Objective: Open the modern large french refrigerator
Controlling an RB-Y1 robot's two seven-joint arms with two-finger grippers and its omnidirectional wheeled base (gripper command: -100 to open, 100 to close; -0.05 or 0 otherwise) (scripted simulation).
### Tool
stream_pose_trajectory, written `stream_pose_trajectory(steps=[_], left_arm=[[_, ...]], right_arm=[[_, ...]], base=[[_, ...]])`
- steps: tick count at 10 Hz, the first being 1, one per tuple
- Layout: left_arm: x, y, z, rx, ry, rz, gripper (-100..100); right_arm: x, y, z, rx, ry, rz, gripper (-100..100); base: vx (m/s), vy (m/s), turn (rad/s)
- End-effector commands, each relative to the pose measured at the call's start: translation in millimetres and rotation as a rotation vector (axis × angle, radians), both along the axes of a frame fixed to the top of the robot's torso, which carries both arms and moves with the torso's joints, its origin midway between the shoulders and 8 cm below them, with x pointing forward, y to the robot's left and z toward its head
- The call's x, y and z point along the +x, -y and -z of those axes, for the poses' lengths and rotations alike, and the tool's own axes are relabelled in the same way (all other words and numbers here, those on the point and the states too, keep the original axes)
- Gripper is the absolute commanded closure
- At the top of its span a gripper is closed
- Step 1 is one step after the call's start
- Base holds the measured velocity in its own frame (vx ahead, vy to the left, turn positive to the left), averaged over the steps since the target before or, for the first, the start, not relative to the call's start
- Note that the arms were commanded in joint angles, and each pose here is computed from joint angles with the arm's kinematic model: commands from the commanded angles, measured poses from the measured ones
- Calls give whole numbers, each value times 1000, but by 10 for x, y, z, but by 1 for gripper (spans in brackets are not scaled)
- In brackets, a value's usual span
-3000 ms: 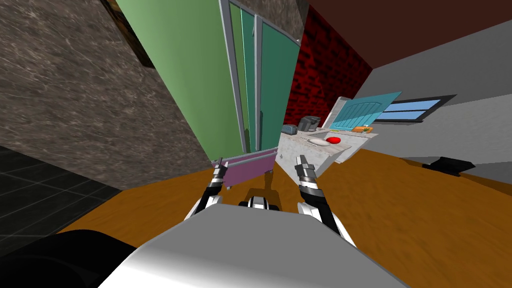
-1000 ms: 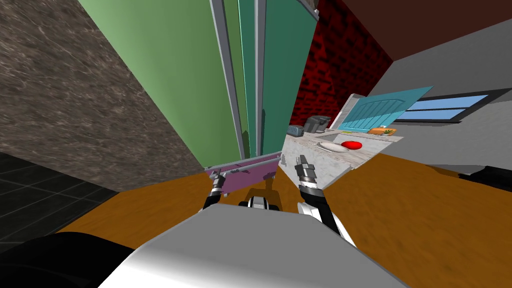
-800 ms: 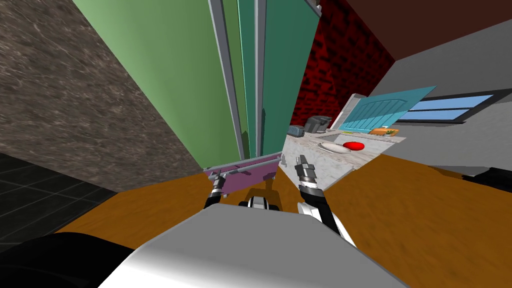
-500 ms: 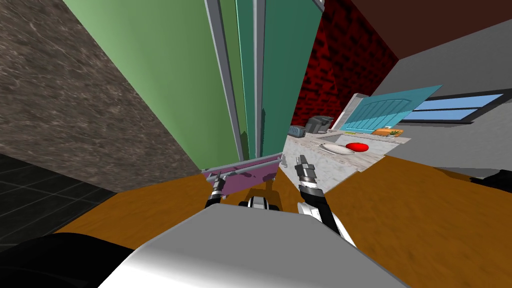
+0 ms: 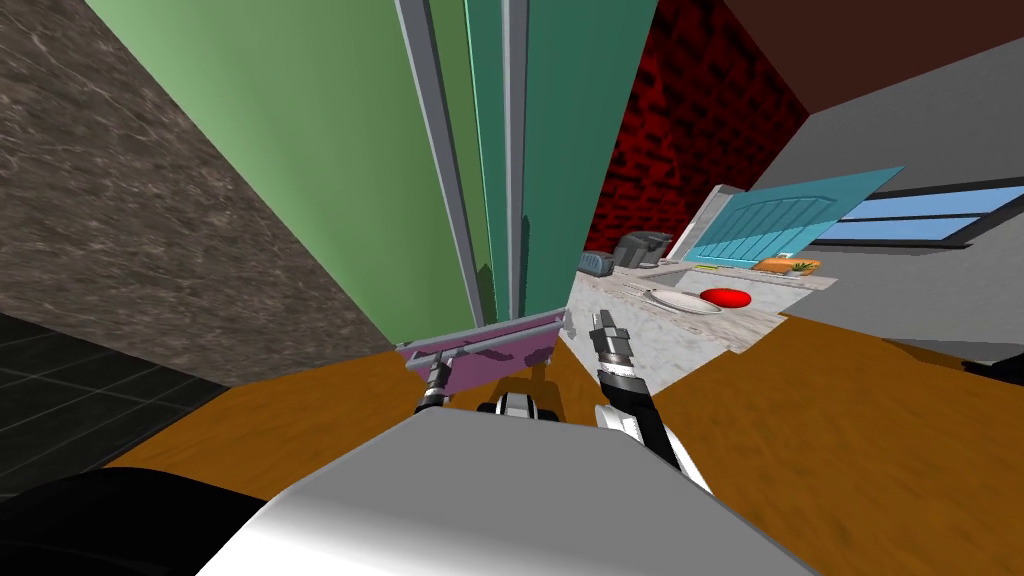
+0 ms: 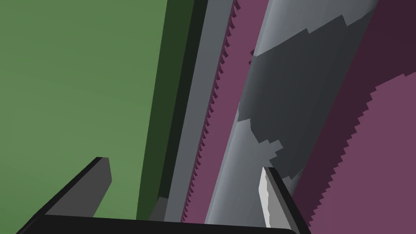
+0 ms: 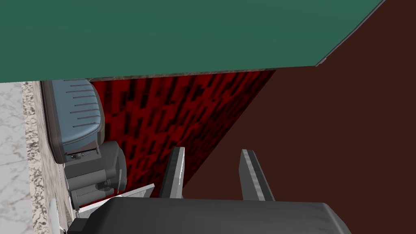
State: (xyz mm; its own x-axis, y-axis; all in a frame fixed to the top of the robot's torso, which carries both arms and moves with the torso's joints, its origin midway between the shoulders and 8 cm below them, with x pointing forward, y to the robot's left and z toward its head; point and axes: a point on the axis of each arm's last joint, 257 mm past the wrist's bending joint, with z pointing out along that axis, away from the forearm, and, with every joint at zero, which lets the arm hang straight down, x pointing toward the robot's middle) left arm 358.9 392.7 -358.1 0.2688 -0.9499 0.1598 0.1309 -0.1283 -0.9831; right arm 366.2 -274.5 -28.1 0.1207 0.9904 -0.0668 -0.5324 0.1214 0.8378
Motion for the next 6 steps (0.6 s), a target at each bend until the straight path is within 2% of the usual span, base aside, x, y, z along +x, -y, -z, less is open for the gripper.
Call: stream_pose_trajectory(steps=[1,6], left_arm=[[-67,24,158,-17,-23,-8,-100],[-225,134,517,-66,-77,-27,-100]], right_arm=[[0,0,0,0,0,0,0],[0,0,0,0,0,0,0]], base=[[60,-32,20],[80,-26,8]])
